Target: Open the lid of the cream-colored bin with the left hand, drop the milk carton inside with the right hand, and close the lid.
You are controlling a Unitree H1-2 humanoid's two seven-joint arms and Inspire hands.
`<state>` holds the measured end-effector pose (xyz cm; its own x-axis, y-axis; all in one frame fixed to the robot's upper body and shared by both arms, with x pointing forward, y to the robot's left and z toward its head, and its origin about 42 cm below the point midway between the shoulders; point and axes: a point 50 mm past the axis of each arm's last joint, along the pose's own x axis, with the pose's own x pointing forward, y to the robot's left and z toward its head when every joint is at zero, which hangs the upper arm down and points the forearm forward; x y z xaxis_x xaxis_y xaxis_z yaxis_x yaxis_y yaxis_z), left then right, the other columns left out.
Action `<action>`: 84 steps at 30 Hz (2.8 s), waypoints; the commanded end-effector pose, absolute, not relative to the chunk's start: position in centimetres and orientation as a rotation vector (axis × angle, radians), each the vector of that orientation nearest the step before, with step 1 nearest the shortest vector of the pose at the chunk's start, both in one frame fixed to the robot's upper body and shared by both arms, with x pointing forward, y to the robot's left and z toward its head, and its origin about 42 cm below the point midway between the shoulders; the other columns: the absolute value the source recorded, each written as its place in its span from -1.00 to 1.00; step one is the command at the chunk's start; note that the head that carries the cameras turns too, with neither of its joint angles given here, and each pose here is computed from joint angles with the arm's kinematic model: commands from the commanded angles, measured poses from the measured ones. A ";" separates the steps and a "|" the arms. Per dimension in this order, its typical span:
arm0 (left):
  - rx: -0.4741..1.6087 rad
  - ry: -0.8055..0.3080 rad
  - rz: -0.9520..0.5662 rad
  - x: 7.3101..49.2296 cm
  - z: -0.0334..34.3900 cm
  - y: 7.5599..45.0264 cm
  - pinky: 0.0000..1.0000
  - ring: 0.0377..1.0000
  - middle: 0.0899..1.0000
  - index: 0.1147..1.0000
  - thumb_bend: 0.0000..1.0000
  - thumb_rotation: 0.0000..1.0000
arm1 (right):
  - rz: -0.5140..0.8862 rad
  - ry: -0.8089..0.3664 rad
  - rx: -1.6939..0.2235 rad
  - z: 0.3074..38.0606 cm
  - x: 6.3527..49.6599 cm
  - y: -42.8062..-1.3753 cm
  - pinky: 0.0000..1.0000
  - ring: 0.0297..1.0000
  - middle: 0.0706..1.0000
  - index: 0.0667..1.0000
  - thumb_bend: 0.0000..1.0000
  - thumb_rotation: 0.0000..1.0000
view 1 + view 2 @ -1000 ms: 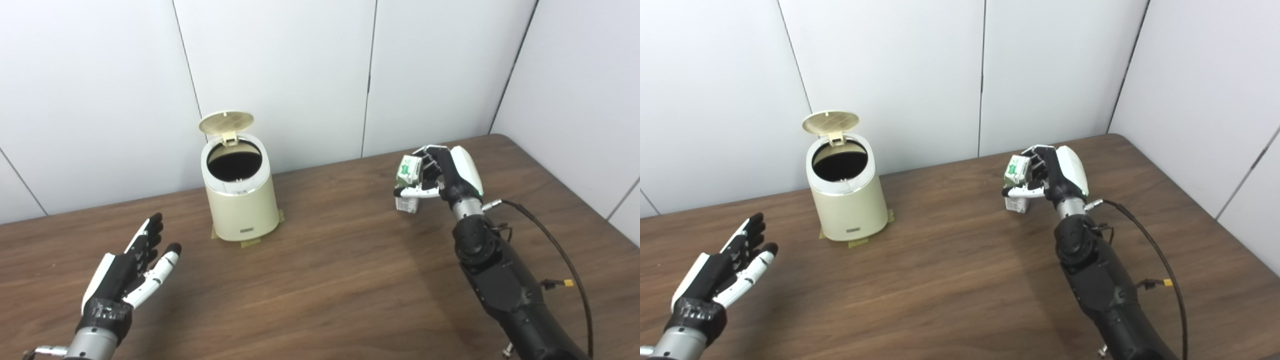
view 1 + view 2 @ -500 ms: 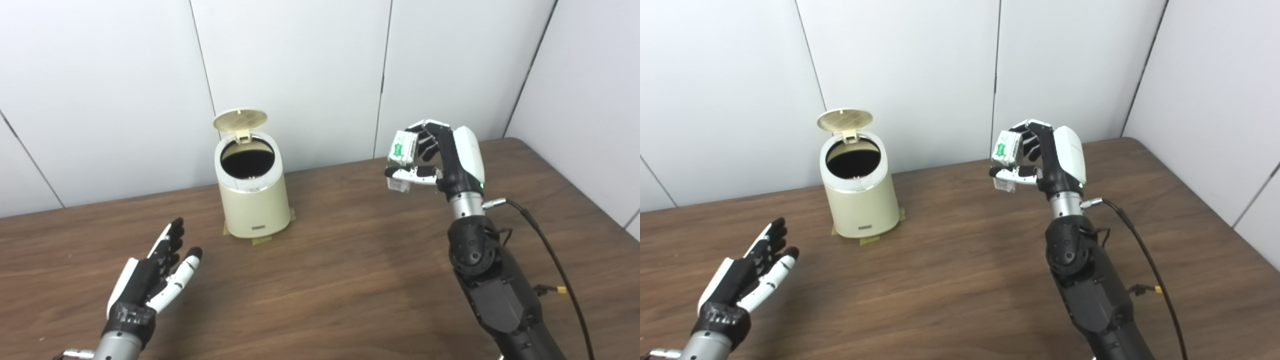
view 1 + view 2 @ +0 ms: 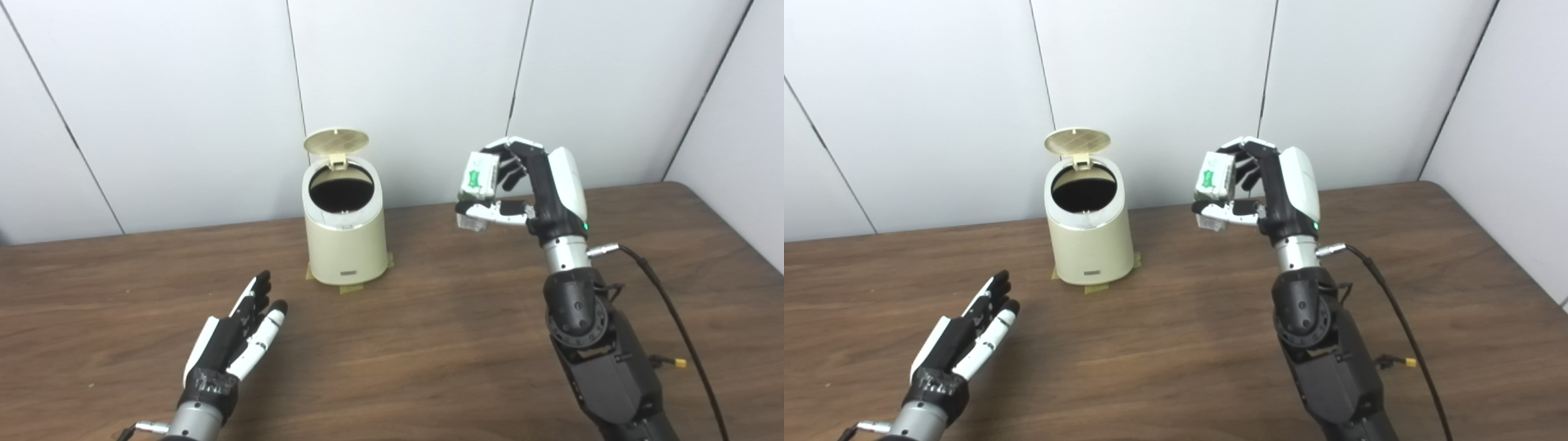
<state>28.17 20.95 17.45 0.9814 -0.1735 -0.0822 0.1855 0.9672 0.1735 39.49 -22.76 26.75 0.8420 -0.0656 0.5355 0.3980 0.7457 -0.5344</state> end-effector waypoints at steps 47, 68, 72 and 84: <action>0.044 -0.059 -0.077 27.8 17.7 17.6 1.00 1.00 0.96 1.00 -0.21 0.03 | -0.022 -0.664 -0.549 30.7 47.6 -10.3 -0.35 -0.23 -0.10 -0.02 -0.01 -1.00; 0.044 -0.067 -0.082 27.6 16.9 16.6 1.00 1.00 0.94 1.00 -0.10 0.03 | -0.016 -0.698 -0.527 29.7 49.8 -9.9 -0.32 -0.22 -0.07 -0.06 0.00 -1.00; 0.037 -0.075 -0.081 27.6 16.9 16.4 1.00 1.00 0.94 1.00 -0.10 0.02 | -0.010 -0.723 -0.550 29.4 50.1 -10.0 -0.33 -0.23 -0.07 -0.06 0.00 -1.00; 0.020 -0.087 -0.085 27.7 17.1 16.4 1.00 1.00 0.94 1.00 -0.10 0.06 | -0.016 -0.725 -0.601 29.1 50.7 -10.2 -0.32 -0.23 -0.04 -0.06 0.00 -1.00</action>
